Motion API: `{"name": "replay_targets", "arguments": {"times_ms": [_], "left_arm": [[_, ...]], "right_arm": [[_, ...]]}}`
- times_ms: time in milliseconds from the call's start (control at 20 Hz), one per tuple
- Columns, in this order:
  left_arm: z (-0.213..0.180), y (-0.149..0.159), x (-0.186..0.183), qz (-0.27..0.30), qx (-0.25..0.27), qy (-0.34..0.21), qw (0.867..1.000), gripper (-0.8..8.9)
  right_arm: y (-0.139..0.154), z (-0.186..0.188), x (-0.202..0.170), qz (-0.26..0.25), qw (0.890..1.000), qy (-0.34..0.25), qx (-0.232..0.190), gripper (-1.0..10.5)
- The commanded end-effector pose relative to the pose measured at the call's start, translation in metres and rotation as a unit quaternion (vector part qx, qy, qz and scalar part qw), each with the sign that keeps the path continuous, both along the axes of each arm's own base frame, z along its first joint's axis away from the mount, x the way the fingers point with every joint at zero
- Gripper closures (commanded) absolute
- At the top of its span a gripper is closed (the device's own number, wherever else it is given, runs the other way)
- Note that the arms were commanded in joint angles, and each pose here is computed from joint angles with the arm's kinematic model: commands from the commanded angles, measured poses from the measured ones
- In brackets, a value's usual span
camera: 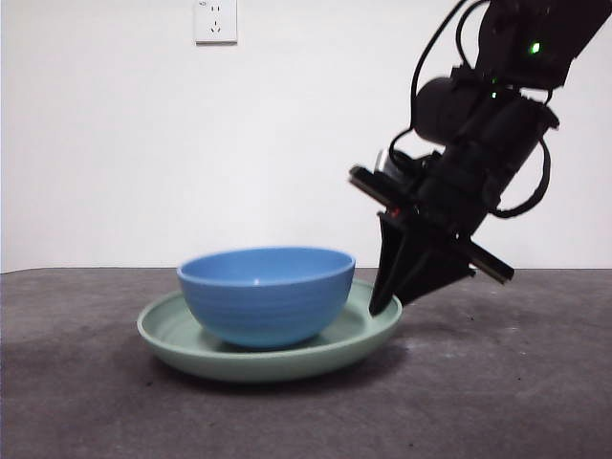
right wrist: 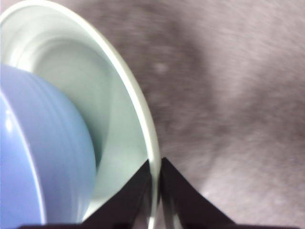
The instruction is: Pick up the blue bowl, put it on the green plate, put it on desk
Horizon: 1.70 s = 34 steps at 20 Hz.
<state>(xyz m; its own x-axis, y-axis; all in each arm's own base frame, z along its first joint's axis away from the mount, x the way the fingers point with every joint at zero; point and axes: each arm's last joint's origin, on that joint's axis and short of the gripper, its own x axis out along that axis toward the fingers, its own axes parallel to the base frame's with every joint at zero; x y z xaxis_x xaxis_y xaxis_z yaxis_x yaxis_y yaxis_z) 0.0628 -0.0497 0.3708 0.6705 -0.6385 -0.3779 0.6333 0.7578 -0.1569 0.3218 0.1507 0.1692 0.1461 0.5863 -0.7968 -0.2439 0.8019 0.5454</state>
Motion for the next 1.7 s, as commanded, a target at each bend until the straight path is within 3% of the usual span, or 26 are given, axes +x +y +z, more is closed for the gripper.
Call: {"name": "replay_targets", "arguments": {"times_ms": [50,350,500,650,900,1000,1450,1700], "left_arm": [[0.003,0.000,0.000,0.000,-0.004,-0.008,1.000,1.58],[0.003,0.000,0.000,0.000,-0.003,-0.007,1.000,1.58],[0.003,0.000,0.000,0.000,-0.004,-0.008,1.000,1.58],[0.004,0.000,0.000,0.000,-0.004,-0.008,1.000,1.58],[0.003,0.000,0.000,0.000,-0.002,-0.008,1.000,1.58],[0.003,-0.001,0.001,0.000,-0.001,-0.007,1.000,1.58],[0.002,0.000,0.000,-0.001,0.004,-0.001,1.000,1.58],[0.000,0.000,0.000,-0.004,0.016,0.002,1.000,1.58]], "right_arm": [[0.005,-0.007,0.007,-0.008,1.000,0.011,0.006,9.4],[0.006,-0.015,0.008,-0.013,1.000,0.014,-0.008,9.3],[0.005,-0.015,0.009,-0.013,1.000,0.014,-0.008,7.7],[0.004,-0.012,0.010,-0.013,1.000,0.006,-0.011,7.3],[-0.003,0.025,0.007,-0.034,0.998,-0.040,-0.026,7.1],[-0.008,0.051,-0.001,-0.041,0.996,-0.069,-0.023,6.5],[-0.054,0.161,-0.105,-0.074,0.979,-0.159,-0.102,3.2],[-0.081,0.192,-0.175,-0.027,0.966,-0.216,-0.139,3.1]]}}
